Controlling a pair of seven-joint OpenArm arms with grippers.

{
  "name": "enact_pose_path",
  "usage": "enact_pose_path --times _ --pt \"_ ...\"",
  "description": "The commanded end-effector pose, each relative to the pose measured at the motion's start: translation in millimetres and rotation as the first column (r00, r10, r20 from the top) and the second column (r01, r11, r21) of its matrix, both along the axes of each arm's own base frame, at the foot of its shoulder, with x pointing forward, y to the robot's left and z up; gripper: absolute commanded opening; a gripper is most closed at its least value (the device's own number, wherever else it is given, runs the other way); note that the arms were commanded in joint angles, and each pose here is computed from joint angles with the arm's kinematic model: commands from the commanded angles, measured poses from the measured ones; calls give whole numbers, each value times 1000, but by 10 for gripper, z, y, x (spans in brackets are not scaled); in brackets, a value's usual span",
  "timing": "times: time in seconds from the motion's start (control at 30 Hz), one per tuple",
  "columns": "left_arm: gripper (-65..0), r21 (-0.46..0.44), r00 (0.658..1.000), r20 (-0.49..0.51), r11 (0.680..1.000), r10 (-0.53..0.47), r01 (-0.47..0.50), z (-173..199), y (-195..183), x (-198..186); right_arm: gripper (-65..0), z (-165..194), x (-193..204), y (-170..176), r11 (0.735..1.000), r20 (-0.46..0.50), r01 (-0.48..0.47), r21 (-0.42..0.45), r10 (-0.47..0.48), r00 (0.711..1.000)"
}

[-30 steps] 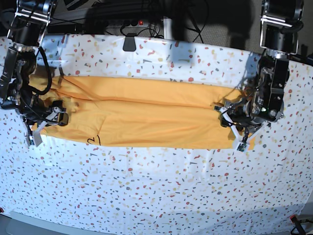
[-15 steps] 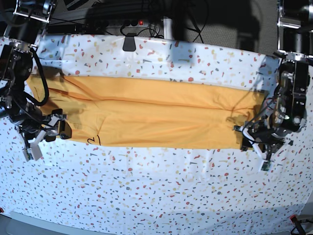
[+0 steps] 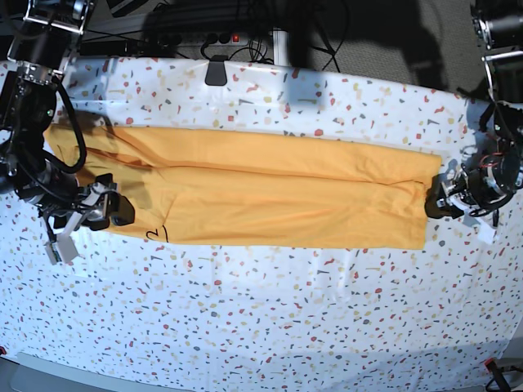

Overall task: Fold the T-shirt properly
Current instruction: 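Release the strip end with the left gripper and grasp it again, then lift the strip end with the left gripper and fold it toward the right gripper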

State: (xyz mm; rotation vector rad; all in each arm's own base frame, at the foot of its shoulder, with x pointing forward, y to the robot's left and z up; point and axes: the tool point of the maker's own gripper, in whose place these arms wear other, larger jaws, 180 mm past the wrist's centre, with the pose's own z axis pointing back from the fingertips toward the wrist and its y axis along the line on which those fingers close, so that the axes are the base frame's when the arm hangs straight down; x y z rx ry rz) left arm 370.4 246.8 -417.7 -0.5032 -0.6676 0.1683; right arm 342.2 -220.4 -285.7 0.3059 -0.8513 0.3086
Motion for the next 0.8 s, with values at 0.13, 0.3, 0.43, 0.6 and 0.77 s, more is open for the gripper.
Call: enact_pose_path --times 0.13,0.3,0.43,0.6,0.77 --pt "-354 -81 997 -51 995 -65 60 -10 -134 -99 -307 173 68 -18 1000 59 -11 -7 12 998" --pt "-354 -164 993 -44 982 -107 98 67 -270 -136 -307 172 67 -19 1000 59 -11 -8 12 998" --pt "-354 -163 993 -47 982 -109 100 65 -268 -141 -307 172 67 -19 1000 58 -11 -8 12 998" --pt "-354 -163 993 -46 982 -109 100 64 -270 -140 -307 172 67 -19 1000 58 -11 -8 12 998" --pt "-510 -163 994 -37 982 -101 93 74 -263 -122 -307 172 67 -19 1000 59 -11 -8 12 998"
